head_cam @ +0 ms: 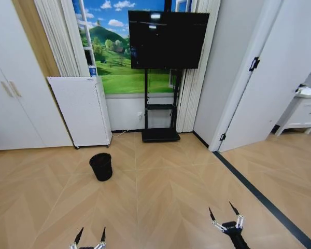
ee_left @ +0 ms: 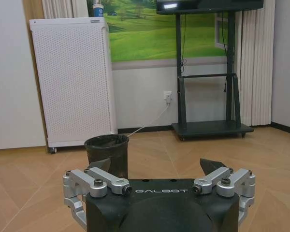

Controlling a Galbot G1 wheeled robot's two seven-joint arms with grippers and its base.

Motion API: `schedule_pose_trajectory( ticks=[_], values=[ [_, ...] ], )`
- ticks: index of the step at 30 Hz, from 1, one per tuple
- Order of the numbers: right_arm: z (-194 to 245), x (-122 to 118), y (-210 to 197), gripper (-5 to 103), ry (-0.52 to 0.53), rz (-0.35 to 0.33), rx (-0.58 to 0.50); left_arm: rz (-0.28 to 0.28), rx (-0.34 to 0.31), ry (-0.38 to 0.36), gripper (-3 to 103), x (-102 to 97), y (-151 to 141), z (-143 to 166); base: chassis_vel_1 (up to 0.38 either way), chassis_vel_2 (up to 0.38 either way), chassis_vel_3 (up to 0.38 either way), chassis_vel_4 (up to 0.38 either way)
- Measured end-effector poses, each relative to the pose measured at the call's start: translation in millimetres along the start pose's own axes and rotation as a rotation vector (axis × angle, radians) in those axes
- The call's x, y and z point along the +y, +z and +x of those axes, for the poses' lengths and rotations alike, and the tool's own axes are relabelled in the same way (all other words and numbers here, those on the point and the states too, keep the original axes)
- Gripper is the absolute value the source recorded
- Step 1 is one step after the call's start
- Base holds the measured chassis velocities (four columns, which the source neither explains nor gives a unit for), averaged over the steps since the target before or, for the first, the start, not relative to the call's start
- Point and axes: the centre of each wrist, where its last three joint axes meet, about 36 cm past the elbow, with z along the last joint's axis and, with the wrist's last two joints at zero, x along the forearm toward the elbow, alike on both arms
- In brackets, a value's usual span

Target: Pick up the trash bin and place the garbage on the floor into it.

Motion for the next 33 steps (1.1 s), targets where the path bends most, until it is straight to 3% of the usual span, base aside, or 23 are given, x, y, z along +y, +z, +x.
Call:
schedule_pose_trajectory(
  ticks=[13, 21, 25, 28, 30, 33],
  values=[
    [-13, -6, 7, 100, 0.008, 0.016, -0.014, 0.012, -0.019, -0.019, 100, 1.9, 1, -4, 0.003, 0.008, -0.008, 0.011],
    [-20, -2, 13, 100, 0.044, -0.052, 0.021, 0.028, -0.045, -0.048, 100, 9.3, -3, -13, 0.0, 0.0, 0.0, 0.0],
    [-19, -3, 16, 100, 0.041, -0.049, 0.03, 0.024, -0.047, -0.039, 100, 9.9, -3, -13, 0.0, 0.0, 0.0, 0.0],
    [-19, -7, 12, 100, 0.046, -0.103, 0.048, 0.018, -0.05, -0.026, 100, 10.0, -6, -15, 0.0, 0.0, 0.0, 0.0],
    [-33, -10, -4, 100, 0.036, -0.208, 0.038, 0.0, -0.056, -0.039, 100, 16.4, -12, -22, 0.0, 0.0, 0.0, 0.0],
    [-49, -15, -10, 100, 0.022, -0.256, 0.018, -0.015, -0.063, -0.053, 100, 26.5, -19, -30, 0.0, 0.0, 0.0, 0.0]
  ],
)
